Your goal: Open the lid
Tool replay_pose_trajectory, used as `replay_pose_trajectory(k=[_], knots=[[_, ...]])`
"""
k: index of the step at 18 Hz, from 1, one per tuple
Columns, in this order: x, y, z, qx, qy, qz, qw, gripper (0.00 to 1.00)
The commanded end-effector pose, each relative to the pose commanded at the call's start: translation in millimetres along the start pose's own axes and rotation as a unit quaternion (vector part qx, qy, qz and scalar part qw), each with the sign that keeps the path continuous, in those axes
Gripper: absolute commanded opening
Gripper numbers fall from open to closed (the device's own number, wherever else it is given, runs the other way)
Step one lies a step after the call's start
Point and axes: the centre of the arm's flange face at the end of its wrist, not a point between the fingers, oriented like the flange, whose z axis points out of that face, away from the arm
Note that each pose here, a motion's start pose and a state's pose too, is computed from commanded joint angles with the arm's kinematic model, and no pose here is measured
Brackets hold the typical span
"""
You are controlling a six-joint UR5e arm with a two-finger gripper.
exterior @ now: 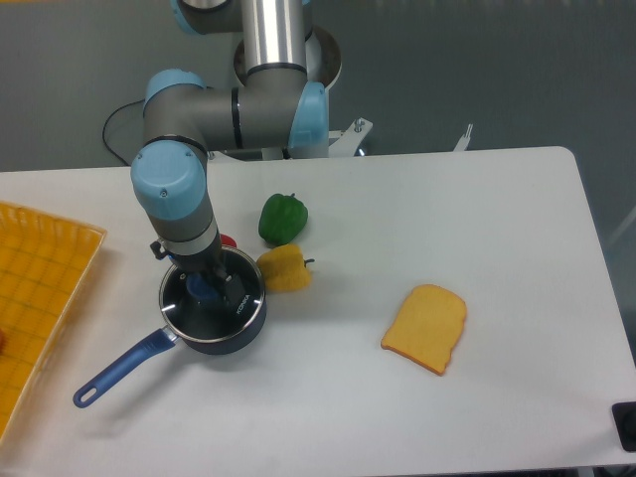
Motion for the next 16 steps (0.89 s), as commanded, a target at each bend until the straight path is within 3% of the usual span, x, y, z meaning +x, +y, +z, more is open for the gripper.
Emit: replay_pose_trajectory(k=[16], knots=[[1.1, 0.2, 4.0, -0.003, 0.002, 0.002, 1.0000, 1.00]])
